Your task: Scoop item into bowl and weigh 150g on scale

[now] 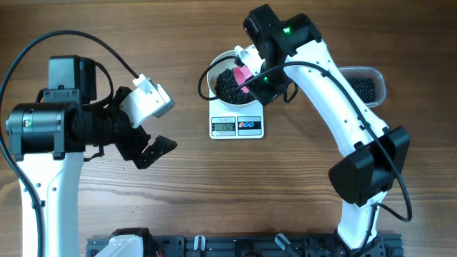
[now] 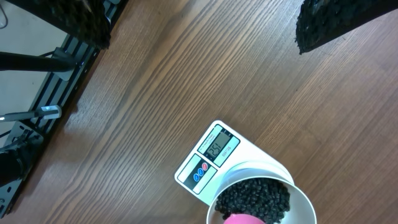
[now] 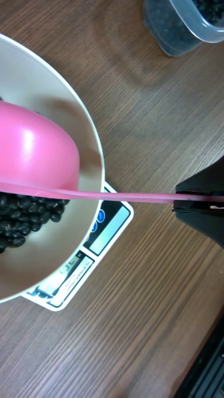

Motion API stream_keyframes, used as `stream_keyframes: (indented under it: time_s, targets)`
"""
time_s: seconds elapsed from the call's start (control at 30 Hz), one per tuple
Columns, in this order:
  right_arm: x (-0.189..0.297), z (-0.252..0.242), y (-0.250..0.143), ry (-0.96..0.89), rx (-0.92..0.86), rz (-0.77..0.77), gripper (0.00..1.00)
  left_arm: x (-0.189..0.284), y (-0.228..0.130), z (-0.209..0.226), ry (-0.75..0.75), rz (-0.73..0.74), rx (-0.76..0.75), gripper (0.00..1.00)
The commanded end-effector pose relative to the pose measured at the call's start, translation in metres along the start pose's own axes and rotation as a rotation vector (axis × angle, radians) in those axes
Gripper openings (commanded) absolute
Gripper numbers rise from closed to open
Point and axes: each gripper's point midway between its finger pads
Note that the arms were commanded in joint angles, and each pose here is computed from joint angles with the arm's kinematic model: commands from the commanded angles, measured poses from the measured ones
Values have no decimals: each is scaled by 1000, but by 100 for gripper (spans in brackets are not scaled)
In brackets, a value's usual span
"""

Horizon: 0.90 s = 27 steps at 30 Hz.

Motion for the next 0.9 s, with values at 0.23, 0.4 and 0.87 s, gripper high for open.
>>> stream_keyframes:
  time_s: [0.23, 0.4, 0.87]
  targets:
    - [2, -18, 12, -108, 55, -41, 4, 6, 4, -1, 13, -19, -17, 100]
    - [-9, -33, 4, -219, 171, 55, 4, 6, 4, -1, 13, -19, -17, 100]
    - [-34, -19, 16, -234, 260, 90, 4, 6, 4, -1, 13, -19, -17, 100]
Point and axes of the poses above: each gripper's point midway between its finger pads, its own x axis back along the fingers, its own z axis along the line the jaws close on, y = z × x, and after that the axes turned 2 degrees about x, right-handed
